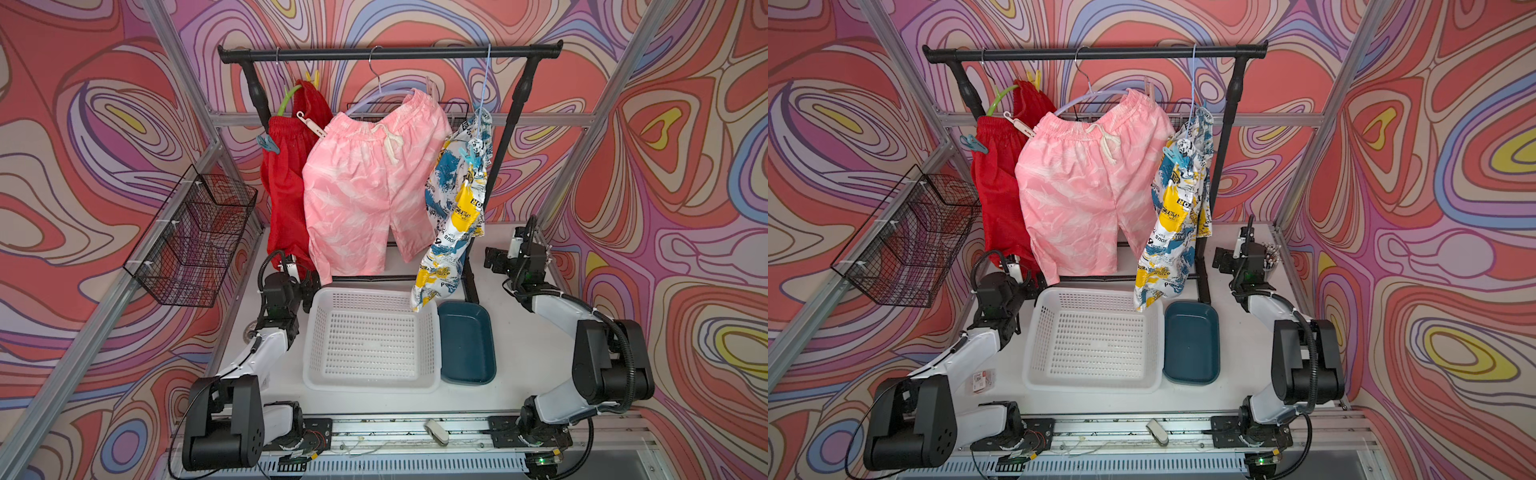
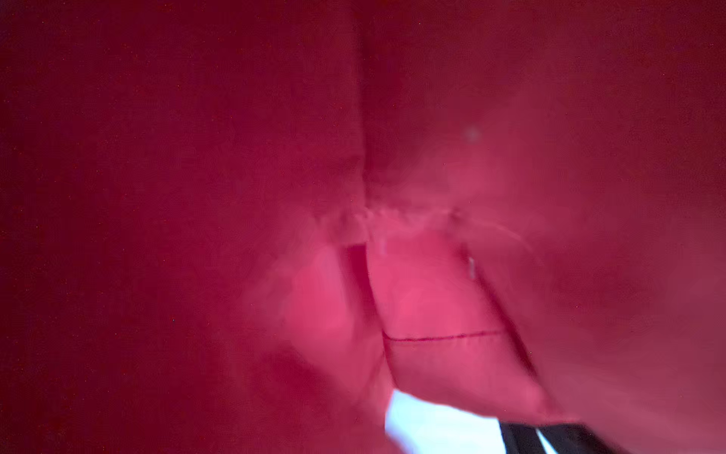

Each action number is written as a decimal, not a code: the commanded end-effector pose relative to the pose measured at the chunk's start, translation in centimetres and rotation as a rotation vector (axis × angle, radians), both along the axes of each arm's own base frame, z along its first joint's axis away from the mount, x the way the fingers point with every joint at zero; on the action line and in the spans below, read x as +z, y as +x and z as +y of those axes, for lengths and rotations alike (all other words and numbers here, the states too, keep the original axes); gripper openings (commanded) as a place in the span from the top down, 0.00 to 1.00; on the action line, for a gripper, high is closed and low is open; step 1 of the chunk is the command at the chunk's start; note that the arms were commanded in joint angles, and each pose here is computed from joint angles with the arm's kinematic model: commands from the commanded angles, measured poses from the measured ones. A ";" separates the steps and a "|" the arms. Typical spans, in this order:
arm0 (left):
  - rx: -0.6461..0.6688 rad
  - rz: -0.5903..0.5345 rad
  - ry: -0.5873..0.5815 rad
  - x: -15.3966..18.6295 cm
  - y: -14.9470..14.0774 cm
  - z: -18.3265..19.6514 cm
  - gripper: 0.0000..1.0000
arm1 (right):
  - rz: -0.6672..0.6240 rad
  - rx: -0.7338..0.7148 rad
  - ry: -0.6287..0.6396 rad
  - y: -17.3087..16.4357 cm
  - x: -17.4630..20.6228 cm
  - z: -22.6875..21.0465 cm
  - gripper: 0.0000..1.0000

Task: Remove the clothespins securing shorts to the hanger
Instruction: Adjust the storage box at the center of the board, then pick up the hanger from the clothesline.

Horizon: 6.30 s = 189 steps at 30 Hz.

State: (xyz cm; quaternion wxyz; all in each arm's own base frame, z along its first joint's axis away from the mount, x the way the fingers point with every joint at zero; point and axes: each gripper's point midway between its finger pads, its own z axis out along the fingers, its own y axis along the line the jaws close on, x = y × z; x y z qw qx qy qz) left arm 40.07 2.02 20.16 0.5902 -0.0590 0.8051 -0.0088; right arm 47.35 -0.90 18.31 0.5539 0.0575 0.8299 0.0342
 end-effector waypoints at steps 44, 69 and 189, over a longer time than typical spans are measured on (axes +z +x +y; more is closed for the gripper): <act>0.172 0.895 -0.430 -11.4 -18.9 -7.0 0.57 | 0.332 -0.017 0.380 -16.6 0.6 6.4 0.19; 0.163 0.794 -0.273 -6.1 -16.8 -5.7 0.41 | 0.761 -0.152 0.291 -24.7 -9.8 5.7 0.44; -0.134 0.112 0.122 29.6 -14.9 -5.0 0.45 | 0.012 0.434 0.121 -17.8 19.0 12.0 0.45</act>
